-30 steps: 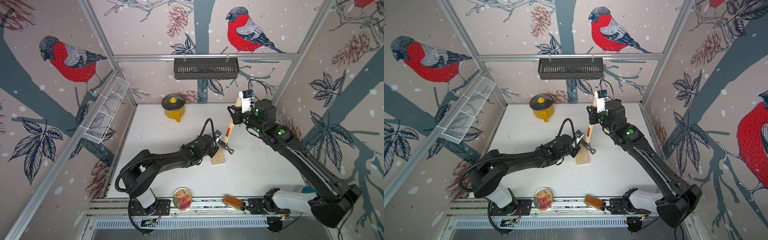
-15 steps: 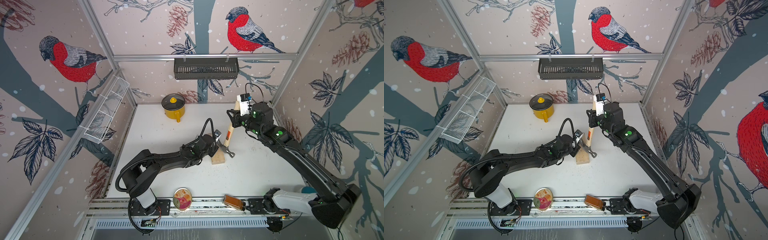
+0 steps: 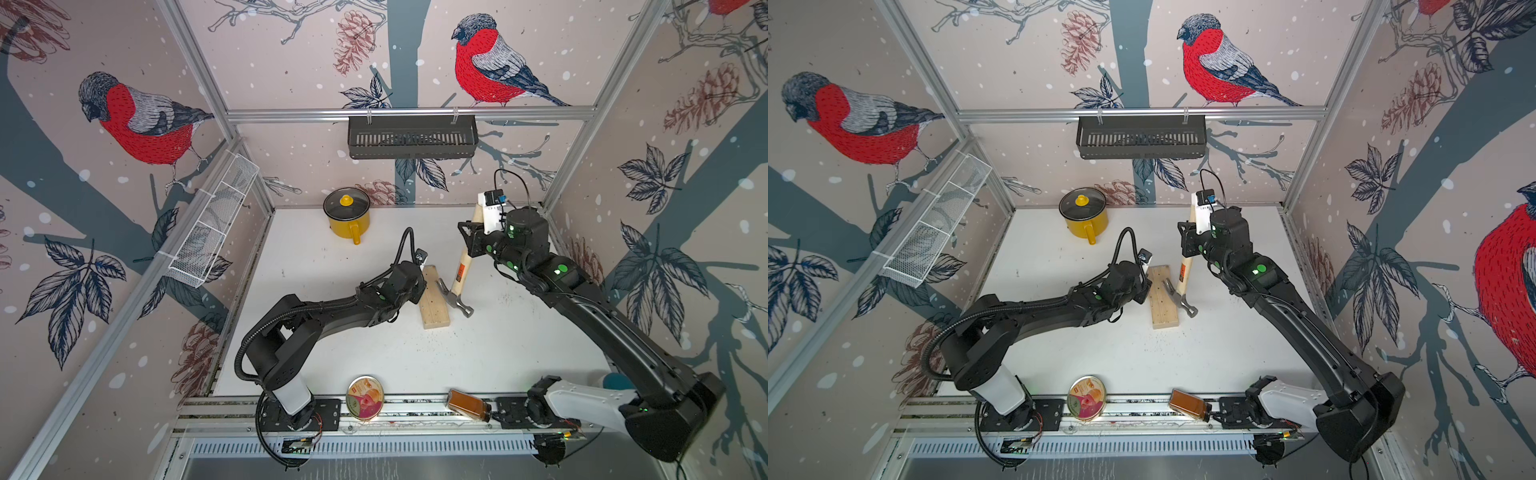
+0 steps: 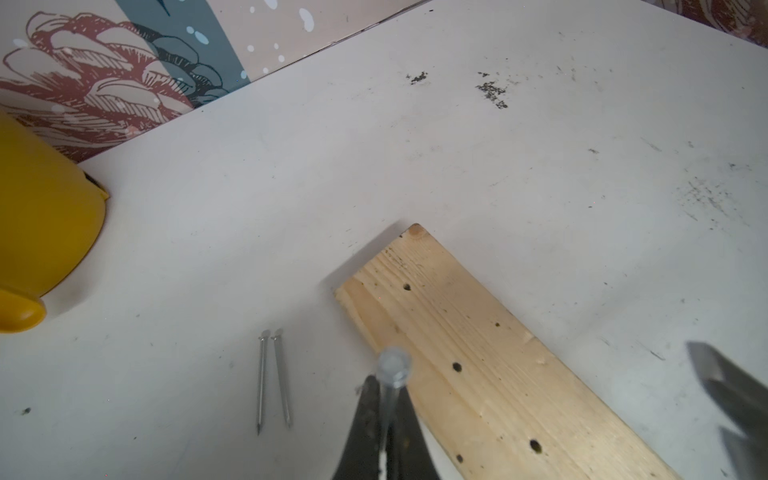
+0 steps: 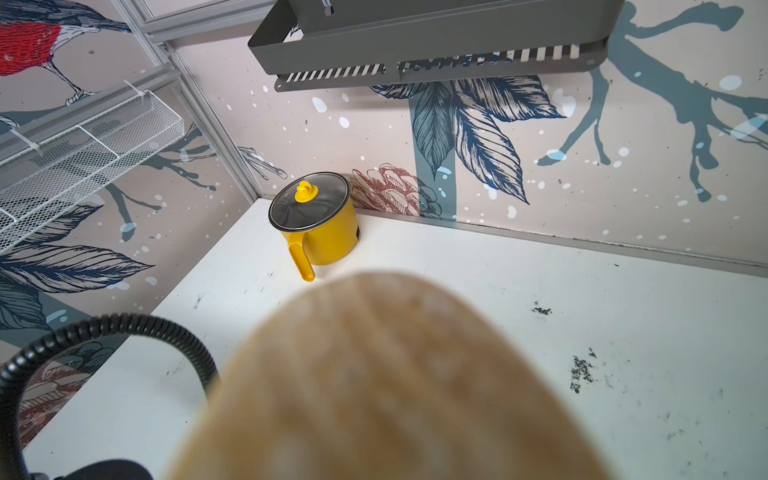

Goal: Use a claw hammer to pull out a nail
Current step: Pick up the nail with the hammer, then place the nail at the center of the board.

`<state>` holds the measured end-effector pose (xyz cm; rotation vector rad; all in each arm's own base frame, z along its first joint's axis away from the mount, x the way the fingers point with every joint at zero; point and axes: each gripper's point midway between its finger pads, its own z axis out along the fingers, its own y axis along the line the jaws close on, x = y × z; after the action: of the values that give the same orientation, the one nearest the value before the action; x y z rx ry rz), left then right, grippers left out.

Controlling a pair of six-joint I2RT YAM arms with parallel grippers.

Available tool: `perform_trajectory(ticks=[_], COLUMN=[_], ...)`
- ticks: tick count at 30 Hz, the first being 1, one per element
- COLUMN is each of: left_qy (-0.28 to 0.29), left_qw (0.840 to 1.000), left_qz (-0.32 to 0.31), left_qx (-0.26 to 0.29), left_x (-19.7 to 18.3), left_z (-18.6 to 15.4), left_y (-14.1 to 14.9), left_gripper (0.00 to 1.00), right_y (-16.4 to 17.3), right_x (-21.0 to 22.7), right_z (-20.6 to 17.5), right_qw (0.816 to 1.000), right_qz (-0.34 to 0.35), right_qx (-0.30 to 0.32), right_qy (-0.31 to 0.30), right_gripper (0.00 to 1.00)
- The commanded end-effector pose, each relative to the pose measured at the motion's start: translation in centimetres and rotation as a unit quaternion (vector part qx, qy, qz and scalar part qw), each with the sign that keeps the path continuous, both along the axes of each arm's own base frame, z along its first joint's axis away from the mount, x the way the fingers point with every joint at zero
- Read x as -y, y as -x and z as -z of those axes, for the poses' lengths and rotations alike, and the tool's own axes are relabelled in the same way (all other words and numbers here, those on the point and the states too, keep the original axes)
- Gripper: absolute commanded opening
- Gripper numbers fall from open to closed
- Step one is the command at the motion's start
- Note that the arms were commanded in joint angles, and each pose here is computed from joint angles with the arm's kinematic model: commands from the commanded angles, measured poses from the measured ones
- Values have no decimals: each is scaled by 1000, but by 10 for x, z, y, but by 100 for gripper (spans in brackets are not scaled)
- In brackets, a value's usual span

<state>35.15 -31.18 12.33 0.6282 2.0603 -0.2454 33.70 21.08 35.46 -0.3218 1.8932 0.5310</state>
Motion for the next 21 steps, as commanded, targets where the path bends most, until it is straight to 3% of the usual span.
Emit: perform_trajectory(ticks=[1, 13, 21], left_qy=[6, -62, -22], left_qw=[999, 981, 971], left_qz=[-44, -174, -197], left_qx=[-16, -58, -133], left_x=[-15, -69, -92], left_z=[4, 36, 65], left_y=[-10, -42, -52], left_gripper=[0, 0, 0], right_y=[-3, -7, -9], right_x=[-1, 5, 15], right_z=[-27, -16, -10], right_qw=[999, 999, 998], right_qz=[4, 20, 33], right_qx=[41, 40, 38], right_qy=[-33, -25, -23], right_gripper=[0, 0, 0])
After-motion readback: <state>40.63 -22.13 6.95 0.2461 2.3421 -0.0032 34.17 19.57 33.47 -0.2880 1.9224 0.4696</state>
